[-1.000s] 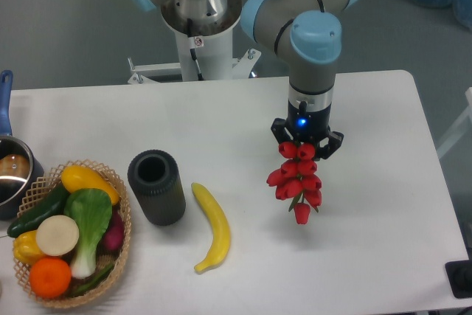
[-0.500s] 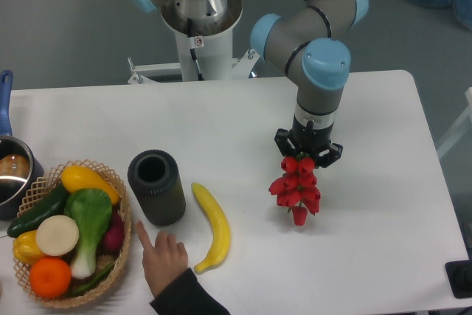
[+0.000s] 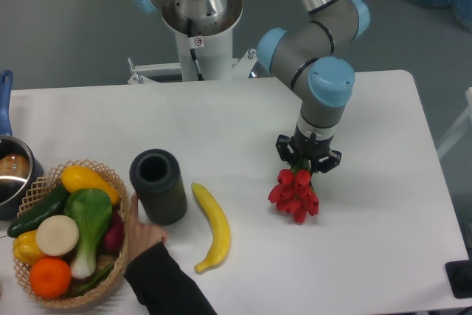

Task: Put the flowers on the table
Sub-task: 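Lower the tulips onto the table beside the banana and open the gripper, then lift the open gripper up away from the tulips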

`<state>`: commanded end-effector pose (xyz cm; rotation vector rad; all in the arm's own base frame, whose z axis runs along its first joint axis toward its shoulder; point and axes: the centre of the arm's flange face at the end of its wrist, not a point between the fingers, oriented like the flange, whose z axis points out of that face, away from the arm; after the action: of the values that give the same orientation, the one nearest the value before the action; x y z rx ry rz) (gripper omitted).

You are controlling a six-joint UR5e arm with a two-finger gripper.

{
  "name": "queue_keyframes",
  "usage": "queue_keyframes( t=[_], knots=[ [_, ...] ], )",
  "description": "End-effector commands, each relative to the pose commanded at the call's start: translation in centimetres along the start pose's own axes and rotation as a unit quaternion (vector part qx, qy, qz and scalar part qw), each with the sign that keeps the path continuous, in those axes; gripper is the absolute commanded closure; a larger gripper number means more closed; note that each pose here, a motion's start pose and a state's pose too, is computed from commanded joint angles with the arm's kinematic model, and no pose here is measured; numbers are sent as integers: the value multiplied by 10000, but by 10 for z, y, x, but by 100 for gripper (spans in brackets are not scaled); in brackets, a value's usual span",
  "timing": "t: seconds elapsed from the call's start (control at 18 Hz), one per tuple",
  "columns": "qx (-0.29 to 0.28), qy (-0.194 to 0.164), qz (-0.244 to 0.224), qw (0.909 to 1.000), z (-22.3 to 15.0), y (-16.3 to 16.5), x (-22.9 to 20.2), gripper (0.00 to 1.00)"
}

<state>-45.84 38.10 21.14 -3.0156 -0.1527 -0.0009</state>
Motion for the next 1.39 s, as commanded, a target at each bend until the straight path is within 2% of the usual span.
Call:
queue_keyframes(
  t=[0.17,0.22,0.33,0.39,0.83,1.06,1.39],
  knots=[
    [26,-18,-51,10000,-2,3,-6,22],
    [30,-26,-50,10000,-3,3,-7,13],
    [22,-13,-59,10000,0,3,-8,9],
    [18,-7,-68,10000,1,4,-8,3],
    [4,-11,-160,9999,3,11,-21,0],
    [43,-89,-228,9997,-3,16,-34,0],
    [152,-196,-150,9996,-28,14,-22,0]
  ],
)
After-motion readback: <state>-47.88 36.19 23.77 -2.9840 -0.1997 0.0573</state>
